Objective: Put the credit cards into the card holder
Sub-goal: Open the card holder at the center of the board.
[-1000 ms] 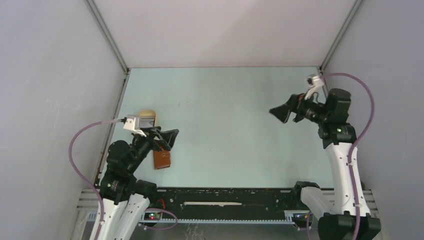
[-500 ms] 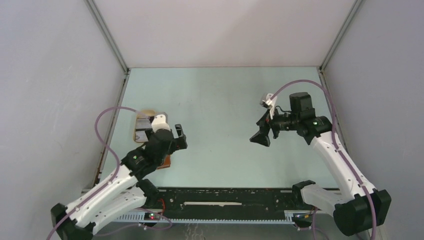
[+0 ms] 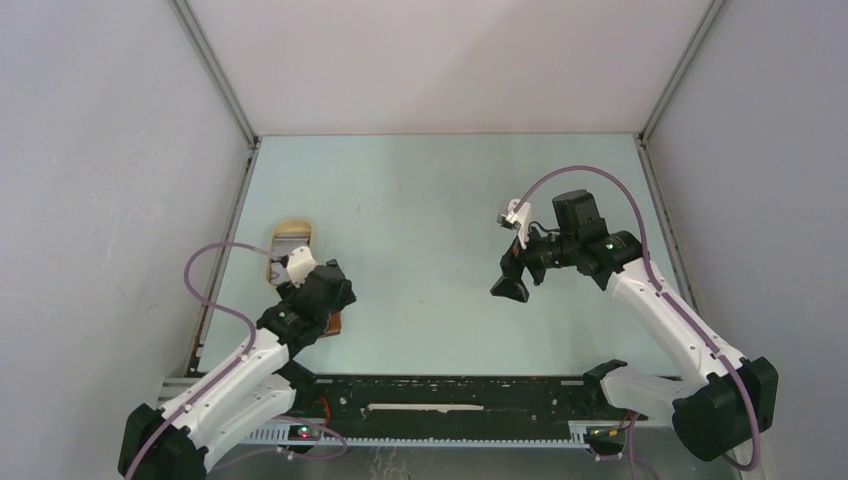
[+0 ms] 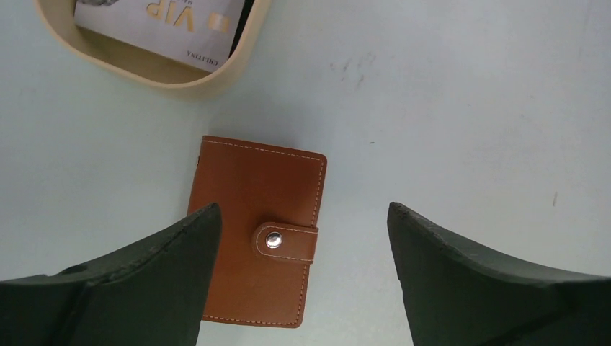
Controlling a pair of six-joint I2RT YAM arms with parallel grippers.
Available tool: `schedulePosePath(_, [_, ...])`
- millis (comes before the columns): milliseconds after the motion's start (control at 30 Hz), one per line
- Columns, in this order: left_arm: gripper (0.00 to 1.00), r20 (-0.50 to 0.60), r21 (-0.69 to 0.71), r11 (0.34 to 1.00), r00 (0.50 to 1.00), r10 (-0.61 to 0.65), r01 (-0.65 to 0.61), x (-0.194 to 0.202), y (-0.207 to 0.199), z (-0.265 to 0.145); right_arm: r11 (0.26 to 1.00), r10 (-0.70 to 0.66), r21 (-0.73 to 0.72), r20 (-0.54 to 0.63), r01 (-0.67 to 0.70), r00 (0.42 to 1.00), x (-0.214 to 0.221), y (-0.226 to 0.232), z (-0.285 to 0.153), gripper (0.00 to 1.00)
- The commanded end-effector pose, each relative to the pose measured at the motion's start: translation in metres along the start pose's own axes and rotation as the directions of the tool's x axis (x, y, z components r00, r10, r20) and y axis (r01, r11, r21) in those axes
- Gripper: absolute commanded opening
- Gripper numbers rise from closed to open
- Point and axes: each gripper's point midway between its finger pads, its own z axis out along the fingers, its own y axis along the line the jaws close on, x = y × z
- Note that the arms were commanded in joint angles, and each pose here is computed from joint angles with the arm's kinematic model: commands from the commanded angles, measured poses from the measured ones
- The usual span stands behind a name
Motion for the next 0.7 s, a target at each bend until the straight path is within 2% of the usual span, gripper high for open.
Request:
schedulePosePath(0, [0.93, 0.005, -0.089, 0.994, 0.998, -0.059, 0.060, 0.001, 0.010, 0.008, 1.000, -0.023, 0.002, -0.011, 0.023, 1.000, -0.001, -0.002, 0.004, 1.00])
schedulePosePath(167, [1.00, -0.052, -0.170, 0.984, 0.997, -0.055, 0.045, 0.012, 0.019, 0.022, 1.000, -0.016, -0.001, -0.018, 0.016, 1.000, 0.001, -0.002, 0.005, 1.00])
schedulePosePath(400, [0.98, -0.094, -0.238, 0.966, 0.987, -0.128, 0.102, 0.019, 0.026, 0.030, 1.000, -0.010, -0.013, -0.018, 0.010, 1.000, 0.001, -0.001, 0.007, 1.00])
schedulePosePath(667, [0.94, -0.175, -0.205, 0.973, 0.975, -0.139, 0.102, 0.036, 0.017, 0.033, 1.000, -0.018, -0.019, -0.004, 0.018, 1.000, -0.002, 0.003, 0.004, 1.00])
